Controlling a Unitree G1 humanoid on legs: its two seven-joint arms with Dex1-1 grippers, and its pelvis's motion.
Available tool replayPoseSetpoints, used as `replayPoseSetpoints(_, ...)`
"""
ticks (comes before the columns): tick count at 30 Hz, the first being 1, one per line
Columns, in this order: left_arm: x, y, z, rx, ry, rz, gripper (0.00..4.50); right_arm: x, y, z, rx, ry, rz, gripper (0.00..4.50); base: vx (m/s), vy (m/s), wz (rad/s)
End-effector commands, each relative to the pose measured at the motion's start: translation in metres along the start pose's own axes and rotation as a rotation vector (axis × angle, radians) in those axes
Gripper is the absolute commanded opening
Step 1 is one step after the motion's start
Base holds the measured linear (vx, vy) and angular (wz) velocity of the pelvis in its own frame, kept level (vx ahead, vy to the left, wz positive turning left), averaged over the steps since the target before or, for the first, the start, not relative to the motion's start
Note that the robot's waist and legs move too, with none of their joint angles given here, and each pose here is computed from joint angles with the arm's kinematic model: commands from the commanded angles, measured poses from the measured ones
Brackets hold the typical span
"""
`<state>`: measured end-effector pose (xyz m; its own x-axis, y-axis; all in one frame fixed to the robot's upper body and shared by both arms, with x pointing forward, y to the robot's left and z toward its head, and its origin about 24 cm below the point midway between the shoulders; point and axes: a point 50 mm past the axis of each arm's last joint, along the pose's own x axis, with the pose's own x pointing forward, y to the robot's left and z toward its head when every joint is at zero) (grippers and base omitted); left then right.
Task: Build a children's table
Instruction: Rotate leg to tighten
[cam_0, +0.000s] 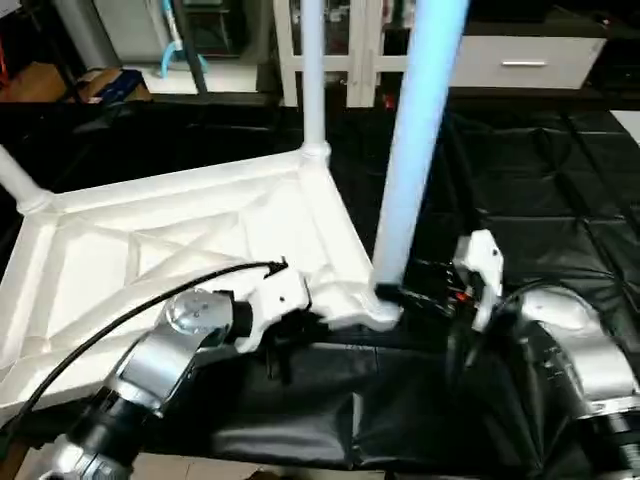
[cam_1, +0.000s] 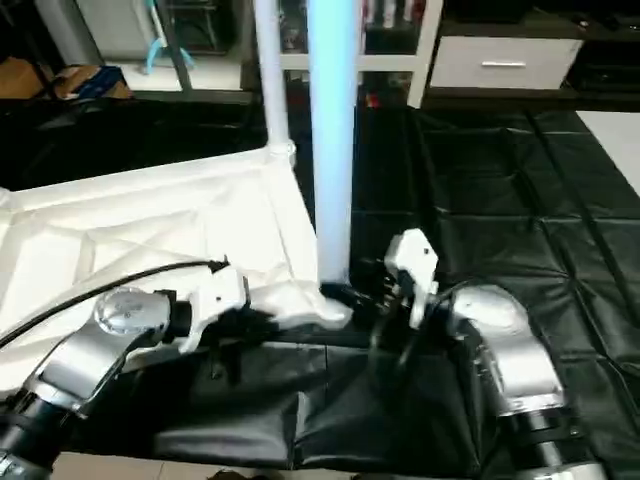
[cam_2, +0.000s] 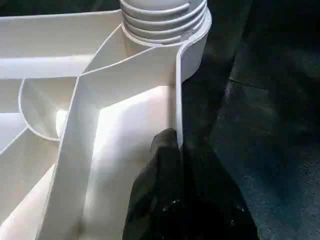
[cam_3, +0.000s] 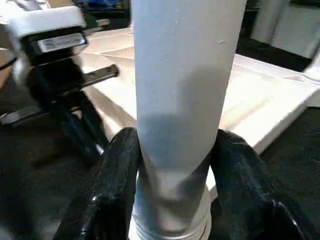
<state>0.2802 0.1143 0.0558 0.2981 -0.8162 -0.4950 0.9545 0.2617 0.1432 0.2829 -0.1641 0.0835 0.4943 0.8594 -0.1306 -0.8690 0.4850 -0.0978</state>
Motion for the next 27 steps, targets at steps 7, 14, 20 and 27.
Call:
replayPoseSetpoints(7,0.039,0.007,0.017,-0.008,-0.009,0.129,0.00,0.023,-0.010,-0.030,0.049,0.192,-0.567,1.82,0.000,0.000,0.00)
replayPoseSetpoints(14,0.061,0.018,0.035,0.006,-0.045,0.281,0.00,0.046,0.007,-0.020,0.056,0.072,-0.656,1.81,0.000,0.000,0.00)
replayPoseSetpoints(20,0.059,0.019,0.033,0.025,-0.036,0.282,0.00,0.048,0.008,-0.001,0.030,-0.069,-0.587,2.37,0.000,0.000,0.00)
replayPoseSetpoints(27,0.041,0.011,0.021,0.077,-0.019,0.178,0.00,0.032,-0.001,0.014,0.005,-0.150,-0.442,2.91,0.000,0.000,0.00)
